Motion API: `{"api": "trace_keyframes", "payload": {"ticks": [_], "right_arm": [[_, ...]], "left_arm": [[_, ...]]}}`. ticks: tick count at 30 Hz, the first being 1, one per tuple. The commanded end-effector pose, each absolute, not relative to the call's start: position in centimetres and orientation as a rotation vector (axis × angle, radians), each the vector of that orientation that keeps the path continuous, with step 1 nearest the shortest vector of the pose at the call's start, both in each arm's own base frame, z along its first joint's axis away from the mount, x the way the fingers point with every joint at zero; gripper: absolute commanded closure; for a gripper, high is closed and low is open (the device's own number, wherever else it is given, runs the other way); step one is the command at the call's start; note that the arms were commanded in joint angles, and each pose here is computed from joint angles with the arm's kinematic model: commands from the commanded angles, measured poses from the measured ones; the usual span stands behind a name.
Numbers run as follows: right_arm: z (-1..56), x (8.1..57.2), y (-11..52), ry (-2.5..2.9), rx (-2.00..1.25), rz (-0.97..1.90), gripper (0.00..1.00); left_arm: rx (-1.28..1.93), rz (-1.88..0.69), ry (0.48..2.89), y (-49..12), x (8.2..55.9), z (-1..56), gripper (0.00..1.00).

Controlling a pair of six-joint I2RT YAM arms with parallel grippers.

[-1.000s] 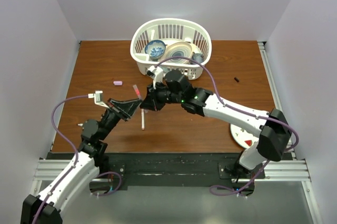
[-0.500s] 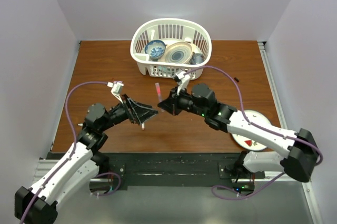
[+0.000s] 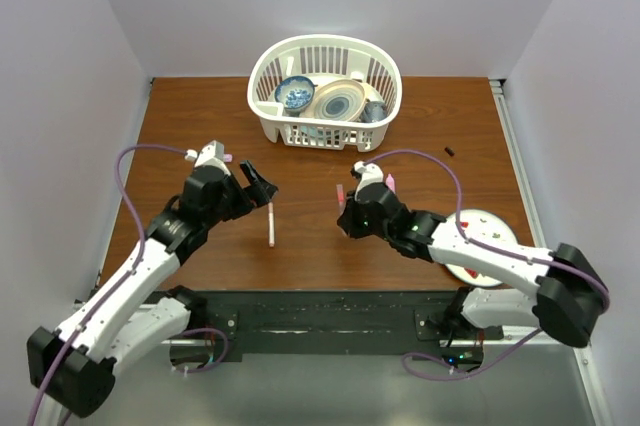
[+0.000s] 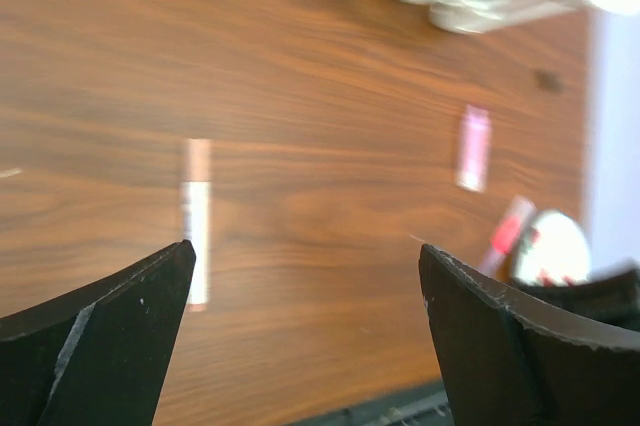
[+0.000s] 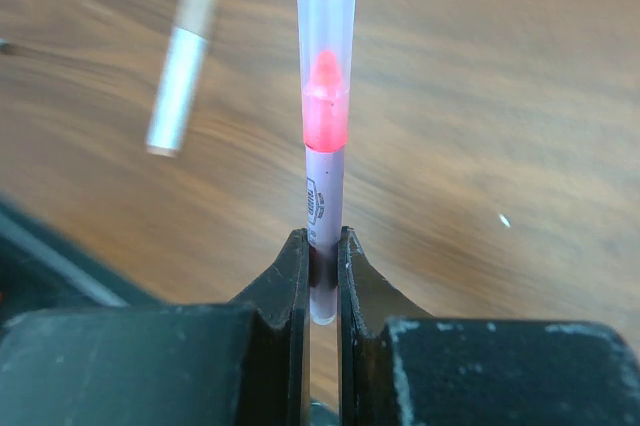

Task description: Insert the pens into the pen caps

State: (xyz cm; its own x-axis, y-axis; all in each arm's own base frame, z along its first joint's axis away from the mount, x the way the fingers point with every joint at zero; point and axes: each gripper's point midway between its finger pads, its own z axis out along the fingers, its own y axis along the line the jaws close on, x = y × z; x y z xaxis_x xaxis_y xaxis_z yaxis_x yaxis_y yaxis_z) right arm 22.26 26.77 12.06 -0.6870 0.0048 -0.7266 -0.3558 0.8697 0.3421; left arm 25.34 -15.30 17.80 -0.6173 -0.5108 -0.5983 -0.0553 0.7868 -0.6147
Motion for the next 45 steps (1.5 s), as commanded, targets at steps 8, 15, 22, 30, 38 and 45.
{"api": "trace_keyframes", "payload": {"ticks": [8, 15, 22, 30, 38, 45], "right_arm": [[4.6, 24.1, 28.0, 2.500, -0.070, 0.423, 1.00], [3.2, 24.8, 29.8, 2.543, 0.015, 0.430, 0.92], [4.2, 25.4, 31.4, 2.510, 0.066, 0.493, 0.68], [4.2, 25.1, 31.5, 2.508, 0.069, 0.507, 0.62], [8.1, 24.9, 31.3, 2.438, 0.029, 0.585, 0.59], [12.0, 24.4, 30.8, 2.353, 0.017, 0.669, 0.59]], "left_arm": [[-0.929, -0.059, 2.358, -2.3, 25.6, 9.9, 0.04], [-1.298, 0.189, 2.351, 3.2, 24.1, 7.0, 0.05], [-1.580, 0.308, 2.171, 7.1, 23.2, 5.9, 0.09], [-1.701, 0.361, 2.101, 9.5, 23.7, 5.4, 0.12], [-1.758, 0.422, 2.084, 10.0, 22.7, 3.2, 0.21], [-1.813, 0.473, 2.119, 10.3, 22.6, 1.4, 0.27]]}}
